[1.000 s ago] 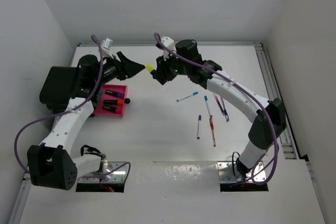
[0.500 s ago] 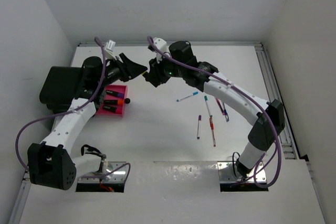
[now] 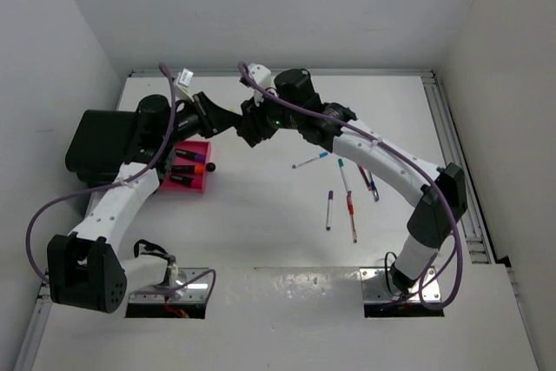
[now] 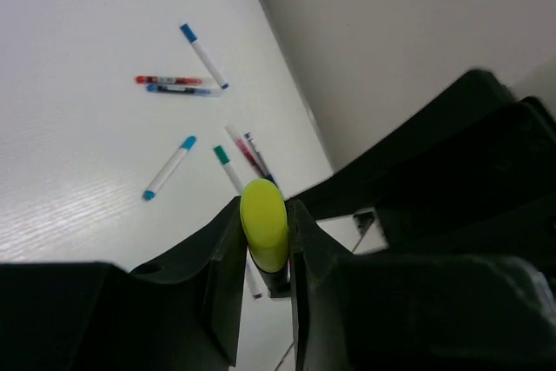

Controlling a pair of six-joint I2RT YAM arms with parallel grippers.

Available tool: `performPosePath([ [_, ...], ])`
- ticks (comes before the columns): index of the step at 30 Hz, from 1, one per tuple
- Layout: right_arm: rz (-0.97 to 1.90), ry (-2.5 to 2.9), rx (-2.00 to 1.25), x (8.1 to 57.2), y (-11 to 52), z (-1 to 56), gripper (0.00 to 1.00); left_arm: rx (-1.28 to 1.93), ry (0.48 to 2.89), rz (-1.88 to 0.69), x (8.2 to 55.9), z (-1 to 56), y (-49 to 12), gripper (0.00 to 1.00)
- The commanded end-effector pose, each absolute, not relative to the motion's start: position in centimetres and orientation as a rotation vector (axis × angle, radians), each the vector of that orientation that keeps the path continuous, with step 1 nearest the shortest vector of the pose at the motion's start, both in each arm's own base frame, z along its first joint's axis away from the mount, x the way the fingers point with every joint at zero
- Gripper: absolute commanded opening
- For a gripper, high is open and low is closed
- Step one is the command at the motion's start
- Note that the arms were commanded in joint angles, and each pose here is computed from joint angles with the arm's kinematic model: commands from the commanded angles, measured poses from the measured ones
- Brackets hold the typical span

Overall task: Sort the stationery into containers
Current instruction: Place the pen in the drawer.

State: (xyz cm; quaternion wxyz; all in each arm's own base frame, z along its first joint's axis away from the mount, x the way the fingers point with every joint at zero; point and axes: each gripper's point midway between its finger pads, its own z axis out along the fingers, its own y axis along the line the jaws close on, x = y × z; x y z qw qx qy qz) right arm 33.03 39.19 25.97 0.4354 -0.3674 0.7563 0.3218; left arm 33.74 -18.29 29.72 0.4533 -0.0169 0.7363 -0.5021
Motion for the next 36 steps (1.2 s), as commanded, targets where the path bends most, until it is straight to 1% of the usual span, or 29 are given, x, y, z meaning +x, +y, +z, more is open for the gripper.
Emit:
performPosePath([
  [1,0.786,1.796,-0.896,33.6,39.2,29.0,0.45,0.048,1.804,-1.184,34.3,30.4,-17.2,0.01],
  [2,0.775,1.800,-0.891,33.6,38.7,29.1,0.60,0.065,1.827,-1.153,34.6,30.4,-16.6,0.00],
  [3,0.766,1.801,-0.886,33.8,38.4,29.1,0.64,0.091,1.837,-1.123,34.8,30.4,-16.2,0.00],
  [4,0.751,1.810,-0.866,34.4,37.5,29.0,0.67,0.180,1.849,-1.036,35.1,29.8,-15.6,0.00],
  [5,0.739,1.817,-0.851,34.7,36.8,29.0,0.70,0.221,1.918,-0.998,35.1,28.2,-15.2,0.00],
  [6,0.729,1.830,-0.840,34.7,35.9,28.6,0.71,0.328,1.873,-0.978,35.2,30.0,-15.0,0.00],
  [7,0.712,1.847,-0.809,35.6,34.5,28.5,0.72,0.486,1.837,-0.881,35.4,29.9,-14.5,0.00],
  [8,0.703,1.861,-0.793,35.8,33.5,28.3,0.73,0.535,1.903,-0.869,35.0,28.5,-14.3,0.00],
  [9,0.694,1.877,-0.782,35.7,32.4,27.8,0.74,0.594,1.879,-0.783,35.7,29.7,-13.8,0.00],
  [10,0.669,1.895,-0.746,36.6,30.5,27.4,0.74,0.719,1.855,-0.664,36.1,29.4,-13.1,0.00],
  [11,0.656,1.911,-0.723,37.0,29.3,27.0,0.74,0.775,1.932,-0.642,35.7,27.6,-13.0,0.00],
  [12,0.634,1.936,-0.686,37.4,26.9,26.4,0.75,0.886,1.901,-0.482,36.8,28.1,-11.9,0.00],
  [13,0.626,1.955,-0.668,37.5,25.8,25.8,0.75,0.939,1.980,-0.465,36.4,26.2,-11.4,0.00],
  [14,0.619,1.991,-0.652,37.4,24.5,24.4,0.75,0.985,2.001,-0.386,36.7,25.6,-10.4,0.00],
  [15,0.594,1.999,-0.610,38.2,22.4,24.3,0.75,1.087,2.008,-0.332,36.6,24.4,-9.7,0.00],
  [17,0.580,2.045,-0.576,38.2,20.4,22.7,0.75,1.170,2.036,-0.239,36.6,22.9,-8.3,0.00],
  [18,0.569,2.052,-0.541,38.7,18.8,22.7,0.75,1.261,2.015,-0.200,36.6,22.1,-7.8,0.00],
  [19,0.567,2.066,-0.522,38.7,18.1,22.2,0.75,1.319,2.033,-0.211,36.0,21.0,-7.5,0.00],
  [21,0.566,2.087,-0.483,38.9,16.7,21.5,0.74,1.404,2.031,-0.156,36.2,20.0,-6.9,0.00],
  [26,0.574,2.116,-0.450,38.7,15.6,20.4,0.74,1.607,2.073,-0.045,36.3,16.5,-5.1,0.00],
  [29,0.576,2.129,-0.448,38.6,15.3,19.9,0.74,1.668,2.088,-0.005,36.3,14.9,-4.2,0.01],
  [32,0.576,2.138,-0.451,38.7,15.3,19.6,0.74,1.739,2.081,0.026,36.3,13.3,-3.6,0.05],
  [36,0.577,2.150,-0.450,38.6,15.2,19.3,0.74,1.785,2.118,-0.006,36.0,11.2,-3.1,0.10],
])
